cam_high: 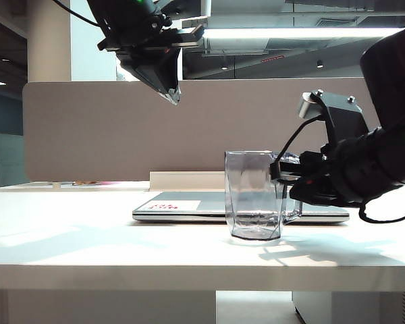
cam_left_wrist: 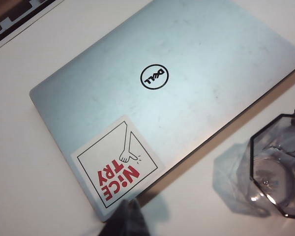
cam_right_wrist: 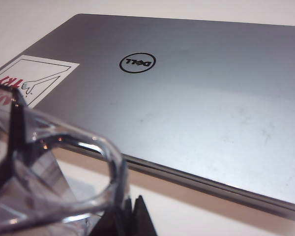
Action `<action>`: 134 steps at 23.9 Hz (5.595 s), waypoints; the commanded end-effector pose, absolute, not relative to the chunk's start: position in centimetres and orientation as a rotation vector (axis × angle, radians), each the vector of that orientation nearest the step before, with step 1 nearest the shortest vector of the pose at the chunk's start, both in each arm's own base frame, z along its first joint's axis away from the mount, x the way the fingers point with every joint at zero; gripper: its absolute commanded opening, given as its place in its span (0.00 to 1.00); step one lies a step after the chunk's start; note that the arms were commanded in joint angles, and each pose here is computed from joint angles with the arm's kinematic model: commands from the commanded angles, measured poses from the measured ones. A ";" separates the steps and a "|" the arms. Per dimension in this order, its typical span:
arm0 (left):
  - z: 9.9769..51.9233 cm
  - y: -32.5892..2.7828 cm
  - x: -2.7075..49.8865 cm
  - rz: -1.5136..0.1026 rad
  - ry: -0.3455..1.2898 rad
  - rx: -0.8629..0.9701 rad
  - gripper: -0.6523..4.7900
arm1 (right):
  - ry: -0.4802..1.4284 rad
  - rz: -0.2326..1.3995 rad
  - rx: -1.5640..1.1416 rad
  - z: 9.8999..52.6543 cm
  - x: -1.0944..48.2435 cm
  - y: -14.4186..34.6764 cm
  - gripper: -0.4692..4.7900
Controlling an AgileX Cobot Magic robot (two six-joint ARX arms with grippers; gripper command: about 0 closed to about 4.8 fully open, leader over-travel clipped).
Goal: Pick up the water cup and place it on the side of the laptop close to you.
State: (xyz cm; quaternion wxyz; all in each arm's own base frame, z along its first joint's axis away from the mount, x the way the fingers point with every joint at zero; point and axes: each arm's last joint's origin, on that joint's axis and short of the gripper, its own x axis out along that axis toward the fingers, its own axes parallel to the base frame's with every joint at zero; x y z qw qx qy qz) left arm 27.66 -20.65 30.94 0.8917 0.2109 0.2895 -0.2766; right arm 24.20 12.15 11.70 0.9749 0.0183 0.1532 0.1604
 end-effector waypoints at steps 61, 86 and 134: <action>31.1 -20.5 27.4 -0.579 0.607 0.448 0.11 | 0.076 0.097 0.014 14.6 15.3 6.8 0.08; 26.8 -11.5 16.1 -0.471 0.433 0.360 0.11 | 0.078 0.056 -0.019 16.4 12.3 5.1 0.08; 16.9 -3.9 8.5 -0.271 0.111 -0.037 0.11 | 0.233 0.097 -0.084 14.9 12.1 5.1 0.08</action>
